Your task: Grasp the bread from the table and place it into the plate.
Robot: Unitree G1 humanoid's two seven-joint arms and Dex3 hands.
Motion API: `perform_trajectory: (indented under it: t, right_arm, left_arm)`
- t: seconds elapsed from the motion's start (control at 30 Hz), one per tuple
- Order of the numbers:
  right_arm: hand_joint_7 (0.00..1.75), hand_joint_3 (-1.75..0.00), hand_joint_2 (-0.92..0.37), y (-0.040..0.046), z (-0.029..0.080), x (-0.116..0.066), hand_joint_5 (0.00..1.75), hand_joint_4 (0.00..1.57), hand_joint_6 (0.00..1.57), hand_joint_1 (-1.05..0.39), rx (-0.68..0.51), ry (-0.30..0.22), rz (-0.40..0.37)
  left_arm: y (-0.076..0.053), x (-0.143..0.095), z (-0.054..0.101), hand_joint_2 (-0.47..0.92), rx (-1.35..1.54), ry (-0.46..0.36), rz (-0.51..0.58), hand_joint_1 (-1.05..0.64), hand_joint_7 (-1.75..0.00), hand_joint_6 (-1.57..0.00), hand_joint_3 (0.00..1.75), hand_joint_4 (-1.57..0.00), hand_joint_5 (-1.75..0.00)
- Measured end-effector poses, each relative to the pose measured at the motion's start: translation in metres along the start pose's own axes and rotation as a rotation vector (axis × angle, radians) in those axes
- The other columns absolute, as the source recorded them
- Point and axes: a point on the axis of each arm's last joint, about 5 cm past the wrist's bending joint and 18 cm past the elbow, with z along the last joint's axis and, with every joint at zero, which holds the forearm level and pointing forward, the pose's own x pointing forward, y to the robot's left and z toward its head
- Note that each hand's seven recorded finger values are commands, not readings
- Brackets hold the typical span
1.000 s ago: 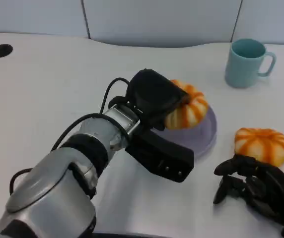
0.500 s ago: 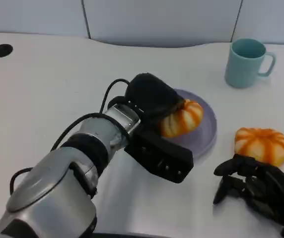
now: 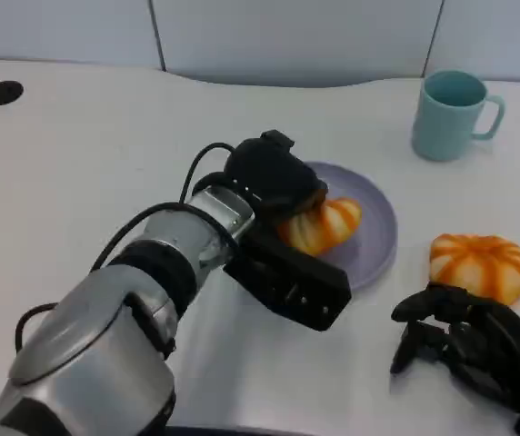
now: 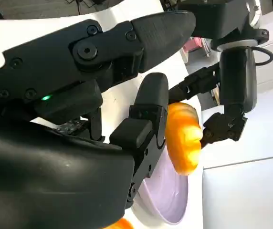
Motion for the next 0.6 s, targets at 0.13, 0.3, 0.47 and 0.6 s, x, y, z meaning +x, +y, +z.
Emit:
perform_trajectory:
  t: [0.13, 0.3, 0.47, 0.6]
  right_arm:
    - [0.83, -0.1, -0.92, 0.0, 0.0004, 0.0003, 1.36, 0.64, 0.77, -0.55, 0.001, 0.001, 0.001]
    - [0.83, -0.11, -0.92, 0.0001, -0.0003, -0.0001, 1.37, 0.65, 0.76, -0.55, 0.001, 0.002, -0.001]
    - [0.83, -0.11, -0.92, 0.0001, -0.0001, -0.0004, 1.37, 0.66, 0.77, -0.55, -0.009, -0.004, -0.002]
    - [0.83, -0.12, -0.92, 0.0004, -0.0004, -0.0006, 1.38, 0.65, 0.77, -0.54, -0.021, -0.005, -0.002]
  left_arm:
    - [0.0056, 0.0008, -0.0031, 0.92, 0.007, 0.006, -0.013, -0.94, 0.0, -0.7, 0.07, 0.0, -1.13]
    - [0.0059, 0.0003, -0.0052, 0.92, 0.012, 0.016, -0.029, -0.95, 0.0, -0.66, 0.1, 0.0, -1.05]
    - [0.0059, -0.0006, -0.0079, 0.92, 0.013, 0.025, -0.047, -0.94, 0.0, -0.56, 0.11, 0.0, -0.93]
    - [0.0061, -0.0007, -0.0082, 0.92, 0.013, 0.025, -0.069, -0.93, 0.0, -0.41, 0.16, 0.0, -0.79]
